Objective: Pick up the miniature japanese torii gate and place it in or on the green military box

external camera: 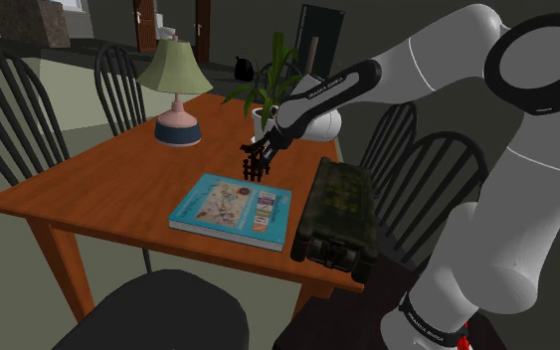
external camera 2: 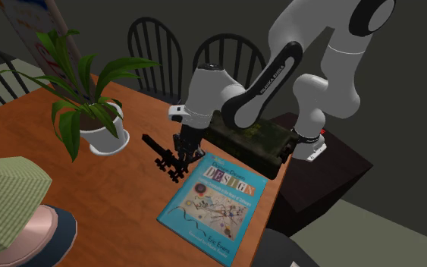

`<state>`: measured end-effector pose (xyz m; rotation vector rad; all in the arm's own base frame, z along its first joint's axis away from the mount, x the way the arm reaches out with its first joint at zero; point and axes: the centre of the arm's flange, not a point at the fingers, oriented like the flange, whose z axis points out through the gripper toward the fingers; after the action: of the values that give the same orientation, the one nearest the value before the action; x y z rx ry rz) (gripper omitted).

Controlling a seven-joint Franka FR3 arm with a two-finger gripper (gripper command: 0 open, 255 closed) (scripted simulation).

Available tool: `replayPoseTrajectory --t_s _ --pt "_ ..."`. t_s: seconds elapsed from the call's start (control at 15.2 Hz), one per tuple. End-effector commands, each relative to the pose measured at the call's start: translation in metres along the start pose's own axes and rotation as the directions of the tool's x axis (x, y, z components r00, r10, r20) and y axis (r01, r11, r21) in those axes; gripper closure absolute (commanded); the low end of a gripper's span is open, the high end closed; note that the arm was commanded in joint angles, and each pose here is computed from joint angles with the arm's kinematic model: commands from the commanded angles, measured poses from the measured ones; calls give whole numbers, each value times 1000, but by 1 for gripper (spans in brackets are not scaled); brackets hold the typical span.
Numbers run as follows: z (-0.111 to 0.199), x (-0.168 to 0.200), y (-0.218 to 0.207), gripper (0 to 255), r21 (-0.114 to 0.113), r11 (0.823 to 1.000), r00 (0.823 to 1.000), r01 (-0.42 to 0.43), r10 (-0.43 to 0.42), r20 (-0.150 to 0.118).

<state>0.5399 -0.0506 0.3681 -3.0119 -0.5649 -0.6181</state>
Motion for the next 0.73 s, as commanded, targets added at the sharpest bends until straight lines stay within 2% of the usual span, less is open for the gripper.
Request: replayPoseTrajectory --t_s 0.0,0.66 --pt "-10 4 1 255 0 1000 1000 0 0 0" --pt "-58 24 4 255 0 1000 1000 0 0 0"
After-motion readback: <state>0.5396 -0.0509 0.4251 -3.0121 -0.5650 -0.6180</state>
